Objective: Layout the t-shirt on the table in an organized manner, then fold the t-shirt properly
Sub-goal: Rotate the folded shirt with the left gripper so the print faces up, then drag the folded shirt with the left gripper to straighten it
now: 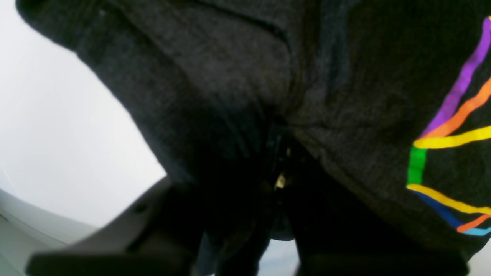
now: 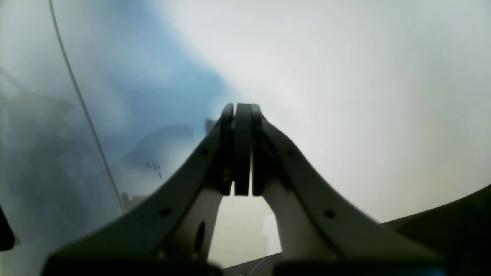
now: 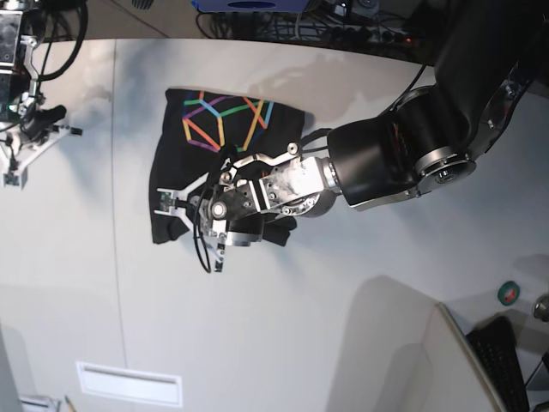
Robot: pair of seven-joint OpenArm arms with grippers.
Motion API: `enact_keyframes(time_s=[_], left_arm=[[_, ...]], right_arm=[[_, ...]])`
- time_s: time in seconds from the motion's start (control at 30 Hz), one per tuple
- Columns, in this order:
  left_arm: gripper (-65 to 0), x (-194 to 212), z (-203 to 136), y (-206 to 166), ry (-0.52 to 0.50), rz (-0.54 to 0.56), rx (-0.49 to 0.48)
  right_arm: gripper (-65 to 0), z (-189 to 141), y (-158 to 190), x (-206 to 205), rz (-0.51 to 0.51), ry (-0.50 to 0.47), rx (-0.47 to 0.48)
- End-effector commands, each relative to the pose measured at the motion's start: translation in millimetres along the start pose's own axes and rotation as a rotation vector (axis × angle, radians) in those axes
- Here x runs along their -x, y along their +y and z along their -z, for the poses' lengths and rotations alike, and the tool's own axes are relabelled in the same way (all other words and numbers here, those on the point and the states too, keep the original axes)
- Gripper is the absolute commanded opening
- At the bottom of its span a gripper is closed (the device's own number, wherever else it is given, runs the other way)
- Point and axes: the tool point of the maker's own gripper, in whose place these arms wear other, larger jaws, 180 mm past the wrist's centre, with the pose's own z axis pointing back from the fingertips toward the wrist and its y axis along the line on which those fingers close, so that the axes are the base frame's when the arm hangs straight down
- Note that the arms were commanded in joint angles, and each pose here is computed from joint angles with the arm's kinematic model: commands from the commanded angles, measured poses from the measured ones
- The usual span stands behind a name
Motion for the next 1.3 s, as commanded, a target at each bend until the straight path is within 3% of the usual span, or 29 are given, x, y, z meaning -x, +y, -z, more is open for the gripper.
enact_keyframes(time_s=[0.0,0.2,0.33,0.47,0.57,0.83,0.93,1.03,1.1,1.17,1.27], left_arm=[[-65.0,-8.4,-9.0,20.8,-0.018,0.004,-0.046],[-65.0,-6.4,-7.1,16.1,-0.013,0.009,-0.037],[-65.0,-5.7,-7.3,4.5,-0.012,0.081,0.030],[-65.0,-4.1,-8.2,5.7,-0.004,0.103,0.034],[-65.0,3.7,-9.7,9.6,0.047,0.107,0.026],[-14.8,4.9,-17.4,29.3,0.036,0.058,-0.003],[-4.9,0.7,-29.6,53.6,-0.012,-0.028,-0.043],[-9.1,-10.1,-59.6,89.4,-0.079,-0.094,-0.123],[-18.9,1.2,-79.7,103.5,-0.075,-0.156,-0.167],[-34.9,5.1,-94.5,96.9,-0.102,-0.197,-0.195],[-65.0,14.6,-101.6,60.6,-0.153,-0.246,-0.182]], right_arm=[[-65.0,-3.4,-6.3,-12.6,-0.008,-0.041,0.015],[-65.0,-3.3,-4.6,-13.2,-0.011,-0.042,0.012],[-65.0,-3.3,-4.1,-13.1,-0.012,-0.042,0.011],[-65.0,-3.3,-4.1,-13.1,-0.012,-0.042,0.011],[-65.0,-3.3,-4.1,-13.1,-0.012,-0.042,0.011],[-65.0,-4.4,-3.7,-15.0,-0.014,-0.048,0.009],[-65.0,-4.9,-3.5,-15.9,-0.014,-0.051,0.009],[-65.0,-7.6,2.6,-18.0,-0.009,-0.062,-0.003],[-65.0,-15.4,13.0,-20.7,-0.044,-0.085,-0.040],[-65.0,-28.0,31.4,-26.1,-0.102,-0.124,-0.104],[-65.0,-44.1,52.1,-29.8,-0.150,-0.165,-0.167]])
